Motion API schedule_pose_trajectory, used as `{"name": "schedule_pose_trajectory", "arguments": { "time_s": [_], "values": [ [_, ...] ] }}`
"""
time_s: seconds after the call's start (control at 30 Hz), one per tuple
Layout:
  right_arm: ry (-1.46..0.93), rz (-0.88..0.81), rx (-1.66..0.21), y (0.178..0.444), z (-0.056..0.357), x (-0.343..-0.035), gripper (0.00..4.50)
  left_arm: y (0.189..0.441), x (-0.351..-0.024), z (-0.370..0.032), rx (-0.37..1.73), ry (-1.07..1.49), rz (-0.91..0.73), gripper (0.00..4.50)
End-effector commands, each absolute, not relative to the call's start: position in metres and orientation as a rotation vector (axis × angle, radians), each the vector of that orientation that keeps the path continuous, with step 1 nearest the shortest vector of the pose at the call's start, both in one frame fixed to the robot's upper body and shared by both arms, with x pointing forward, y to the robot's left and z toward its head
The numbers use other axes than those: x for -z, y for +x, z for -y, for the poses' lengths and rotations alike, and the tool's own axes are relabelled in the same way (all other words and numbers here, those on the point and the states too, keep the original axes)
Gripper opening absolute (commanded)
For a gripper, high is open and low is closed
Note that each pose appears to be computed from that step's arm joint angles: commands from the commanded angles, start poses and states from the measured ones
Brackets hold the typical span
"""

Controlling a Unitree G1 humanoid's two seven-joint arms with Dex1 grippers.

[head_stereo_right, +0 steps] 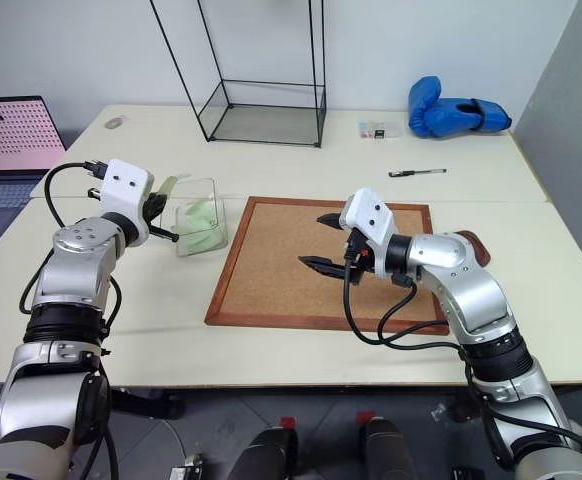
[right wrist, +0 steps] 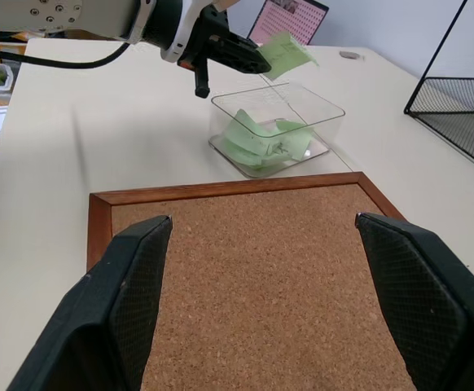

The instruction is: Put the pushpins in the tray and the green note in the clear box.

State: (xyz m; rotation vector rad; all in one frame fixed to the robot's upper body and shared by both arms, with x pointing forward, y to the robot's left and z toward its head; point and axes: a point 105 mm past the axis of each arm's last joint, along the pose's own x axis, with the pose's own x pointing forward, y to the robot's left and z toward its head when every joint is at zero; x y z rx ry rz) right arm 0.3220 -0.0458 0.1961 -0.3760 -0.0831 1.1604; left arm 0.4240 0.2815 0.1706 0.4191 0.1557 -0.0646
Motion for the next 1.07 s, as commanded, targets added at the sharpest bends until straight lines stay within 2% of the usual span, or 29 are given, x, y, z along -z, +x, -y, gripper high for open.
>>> {"name": "schedule_pose_trajectory", "arguments": {
  "time_s": [0.03, 0.33, 0.47, 0.63, 0.73, 0.93, 1.07],
  "values": [
    [-0.394, 0.144, -1.166, 0.318, 0.043, -0.212, 3.91, 0.428, -0.188, -0.278, 0.061, 0.392, -0.094, 0.73],
    [-0.411, 0.135, -1.159, 0.321, 0.045, -0.211, 3.91, 0.427, -0.196, -0.274, 0.075, 0.346, -0.080, 2.45],
    [-0.400, 0.143, -1.143, 0.322, 0.049, -0.214, 3.91, 0.425, -0.218, -0.263, 0.100, 0.340, 0.002, 3.14],
    [-0.328, 0.167, -1.055, 0.327, 0.070, -0.221, 3.91, 0.410, -0.237, -0.224, 0.295, 0.337, 0.103, 3.14],
    [-0.300, 0.156, -0.960, 0.330, 0.096, -0.213, 3.91, 0.389, -0.223, -0.191, 0.452, 0.417, 0.112, 3.14],
    [-0.259, 0.091, -0.851, 0.320, 0.125, -0.178, 3.91, 0.354, -0.184, -0.154, 0.709, 0.270, 0.045, 3.14],
    [-0.241, 0.059, -0.799, 0.314, 0.133, -0.156, 3.91, 0.342, -0.165, -0.144, 0.774, 0.218, -0.002, 3.14]
  ]
}}
